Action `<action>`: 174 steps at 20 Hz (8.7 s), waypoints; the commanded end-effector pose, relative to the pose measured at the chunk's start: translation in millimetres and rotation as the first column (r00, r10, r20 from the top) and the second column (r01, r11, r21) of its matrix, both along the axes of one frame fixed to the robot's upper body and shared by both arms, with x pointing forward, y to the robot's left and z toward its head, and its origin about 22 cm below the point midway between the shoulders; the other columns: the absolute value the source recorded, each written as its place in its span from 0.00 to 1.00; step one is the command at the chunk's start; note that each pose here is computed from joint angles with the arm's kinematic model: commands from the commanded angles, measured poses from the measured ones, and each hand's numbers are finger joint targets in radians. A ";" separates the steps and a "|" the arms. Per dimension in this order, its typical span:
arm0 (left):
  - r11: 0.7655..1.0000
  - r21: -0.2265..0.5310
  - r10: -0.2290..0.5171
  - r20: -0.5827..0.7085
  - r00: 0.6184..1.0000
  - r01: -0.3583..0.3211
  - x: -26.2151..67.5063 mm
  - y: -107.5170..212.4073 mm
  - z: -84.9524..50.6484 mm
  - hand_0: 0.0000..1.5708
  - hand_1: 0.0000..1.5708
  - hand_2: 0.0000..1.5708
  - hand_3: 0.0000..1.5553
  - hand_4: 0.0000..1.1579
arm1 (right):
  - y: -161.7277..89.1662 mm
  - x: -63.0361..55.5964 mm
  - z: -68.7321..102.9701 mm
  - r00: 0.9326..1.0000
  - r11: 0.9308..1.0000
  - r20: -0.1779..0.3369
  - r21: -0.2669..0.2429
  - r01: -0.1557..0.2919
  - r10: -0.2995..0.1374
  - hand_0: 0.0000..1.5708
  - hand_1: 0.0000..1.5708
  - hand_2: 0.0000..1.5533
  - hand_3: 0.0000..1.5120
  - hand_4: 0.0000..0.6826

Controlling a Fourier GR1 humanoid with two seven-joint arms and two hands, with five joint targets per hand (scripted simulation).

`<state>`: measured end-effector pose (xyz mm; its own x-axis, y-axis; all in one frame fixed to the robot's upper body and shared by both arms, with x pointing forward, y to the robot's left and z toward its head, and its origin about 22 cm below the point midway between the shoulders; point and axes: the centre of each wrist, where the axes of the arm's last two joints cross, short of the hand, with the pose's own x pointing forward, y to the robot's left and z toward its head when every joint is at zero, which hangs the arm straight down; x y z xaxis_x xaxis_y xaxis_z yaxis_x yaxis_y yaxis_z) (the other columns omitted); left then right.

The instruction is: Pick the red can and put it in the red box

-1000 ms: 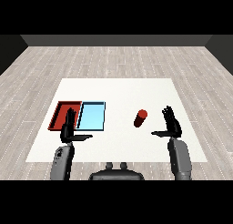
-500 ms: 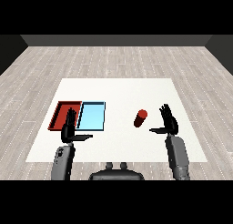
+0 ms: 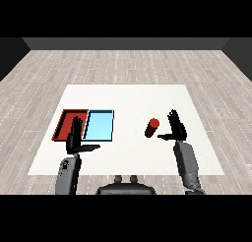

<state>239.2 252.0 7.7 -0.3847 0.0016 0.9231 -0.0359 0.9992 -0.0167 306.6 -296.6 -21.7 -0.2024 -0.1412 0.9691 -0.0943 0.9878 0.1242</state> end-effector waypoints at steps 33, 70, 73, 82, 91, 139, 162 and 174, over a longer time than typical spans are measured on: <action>1.000 -0.014 0.012 0.018 1.000 -0.011 -11.7 -6.9 -6.3 0.00 0.00 0.00 0.00 0.00 | 57.9 23.1 -43.1 0.997 0.992 -0.062 0.119 -0.029 0.036 0.00 0.00 0.00 0.00 0.00; 1.000 -0.025 0.014 0.020 1.000 -0.014 -7.8 -4.5 20.0 0.00 0.00 0.00 0.00 0.00 | 65.7 43.1 -53.1 0.988 0.997 -0.139 -0.027 0.068 -0.071 0.95 0.95 0.95 0.95 0.98; 1.000 0.012 0.019 0.015 1.000 -0.019 -16.3 24.9 9.8 0.00 0.00 0.00 0.00 0.00 | 85.5 54.6 -47.3 0.993 0.998 -0.115 -0.062 0.031 -0.038 0.95 0.95 0.94 0.95 0.97; 0.999 -0.017 -0.030 0.002 1.000 0.030 2.5 -14.0 -15.8 0.00 0.00 0.00 0.00 0.00 | 77.6 53.2 -20.0 0.999 0.995 -0.028 -0.093 0.028 -0.031 0.93 0.93 0.93 0.93 0.97; 0.992 0.034 -0.119 -0.028 0.993 0.119 19.9 -36.1 -7.8 0.00 0.00 0.00 0.00 0.00 | 90.2 38.0 13.8 0.997 0.998 0.066 -0.059 0.031 -0.027 0.92 0.92 0.93 0.93 0.95; 0.932 0.067 -0.341 -0.162 0.926 0.355 43.7 -179.4 15.4 0.00 0.00 0.00 0.00 0.00 | 231.8 -15.4 76.7 0.963 0.984 0.209 0.012 -0.178 0.172 0.92 0.92 0.92 0.92 0.87; 0.976 0.104 -0.169 -0.191 0.967 0.191 56.6 -189.5 24.2 1.00 1.00 0.95 0.86 0.74 | 256.2 -9.6 76.9 0.956 0.981 0.238 0.050 -0.189 0.172 0.97 0.97 0.93 0.92 0.79; 0.983 0.045 -0.170 -0.143 0.975 0.178 46.7 -193.7 24.0 1.00 1.00 1.00 0.96 0.98 | 242.7 -15.1 83.8 0.943 0.966 0.241 0.059 -0.250 0.229 0.49 0.49 0.39 0.00 0.00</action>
<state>286.2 72.3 31.7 -0.2787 -0.0232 0.9601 0.1122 0.9921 0.0566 287.8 -62.8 56.8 -0.3796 -0.2551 0.8893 -0.3075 0.9414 0.1388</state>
